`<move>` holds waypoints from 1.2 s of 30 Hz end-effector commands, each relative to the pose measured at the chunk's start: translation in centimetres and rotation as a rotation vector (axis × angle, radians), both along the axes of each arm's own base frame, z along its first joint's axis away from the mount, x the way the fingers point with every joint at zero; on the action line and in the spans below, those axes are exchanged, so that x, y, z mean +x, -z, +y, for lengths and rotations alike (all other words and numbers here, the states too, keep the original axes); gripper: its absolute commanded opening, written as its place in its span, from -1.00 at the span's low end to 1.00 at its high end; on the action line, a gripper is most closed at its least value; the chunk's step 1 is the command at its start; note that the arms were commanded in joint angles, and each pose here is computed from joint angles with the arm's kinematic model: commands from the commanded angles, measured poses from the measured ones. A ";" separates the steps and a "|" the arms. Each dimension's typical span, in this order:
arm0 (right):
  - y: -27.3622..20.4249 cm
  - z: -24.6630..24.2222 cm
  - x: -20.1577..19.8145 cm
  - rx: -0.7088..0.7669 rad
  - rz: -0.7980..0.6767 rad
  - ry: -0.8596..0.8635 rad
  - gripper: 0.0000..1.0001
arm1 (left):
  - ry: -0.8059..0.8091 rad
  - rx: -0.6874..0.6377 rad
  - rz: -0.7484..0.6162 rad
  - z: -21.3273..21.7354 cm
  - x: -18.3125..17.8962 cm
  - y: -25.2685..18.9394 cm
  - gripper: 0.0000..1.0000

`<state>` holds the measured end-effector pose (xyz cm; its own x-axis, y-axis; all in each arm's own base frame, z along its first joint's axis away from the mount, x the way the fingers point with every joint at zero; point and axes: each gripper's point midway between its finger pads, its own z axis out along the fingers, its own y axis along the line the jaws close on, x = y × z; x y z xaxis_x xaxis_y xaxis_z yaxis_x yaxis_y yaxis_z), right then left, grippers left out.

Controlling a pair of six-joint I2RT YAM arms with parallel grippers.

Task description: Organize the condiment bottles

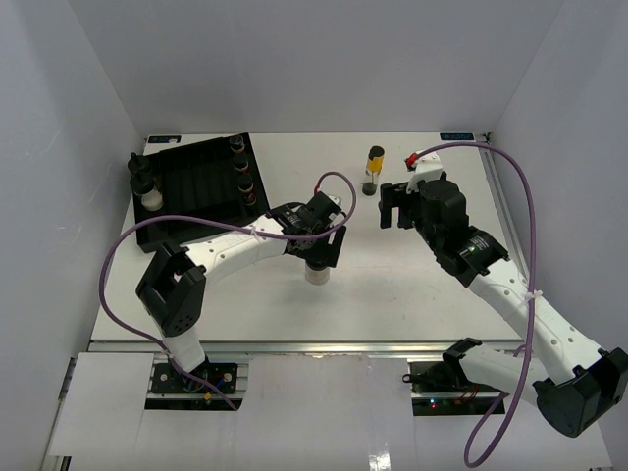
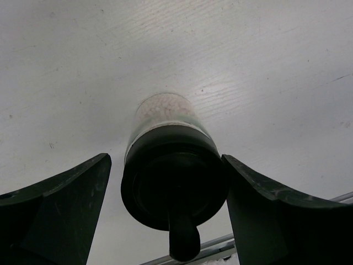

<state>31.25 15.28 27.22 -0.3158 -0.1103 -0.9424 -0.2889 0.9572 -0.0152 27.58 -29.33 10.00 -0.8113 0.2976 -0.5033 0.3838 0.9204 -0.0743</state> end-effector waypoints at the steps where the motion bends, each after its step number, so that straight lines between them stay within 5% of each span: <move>1: -1.7 -0.1 0.2 0.026 -0.065 0.001 0.81 | -0.024 -0.023 -0.028 -1.0 0.5 -1.0 0.73; 3: -1.7 -0.2 0.1 0.028 -0.067 0.002 0.81 | -0.029 -0.013 -0.024 -0.9 0.3 -0.8 0.53; 7: -1.8 -0.2 0.1 0.028 -0.070 0.003 0.81 | -0.082 0.007 -0.041 -0.2 0.6 -1.3 -0.38; 12: -1.9 -0.2 0.0 0.034 -0.072 -0.001 0.81 | -0.182 0.074 -0.080 1.7 1.7 -3.2 -0.95; 18: -2.1 -0.1 -0.3 0.042 -0.075 -0.009 0.81 | -0.369 0.060 -0.174 6.2 6.5 -10.0 -1.00; 24: -2.3 0.3 -0.5 0.058 -0.075 -0.033 0.81 | -0.605 -0.030 -0.283 15.1 10.2 -16.4 -1.00; 36: -2.7 2.0 -0.9 0.112 -0.063 -0.108 0.81 | -1.067 -0.128 -0.381 35.8 9.6 -18.4 -1.00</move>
<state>30.39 16.35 28.11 -0.2918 -0.0812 -0.9530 -0.3559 0.9341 0.0294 37.80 2.29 26.63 -0.5159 -0.4637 -0.7203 -0.5276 0.8344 -0.1593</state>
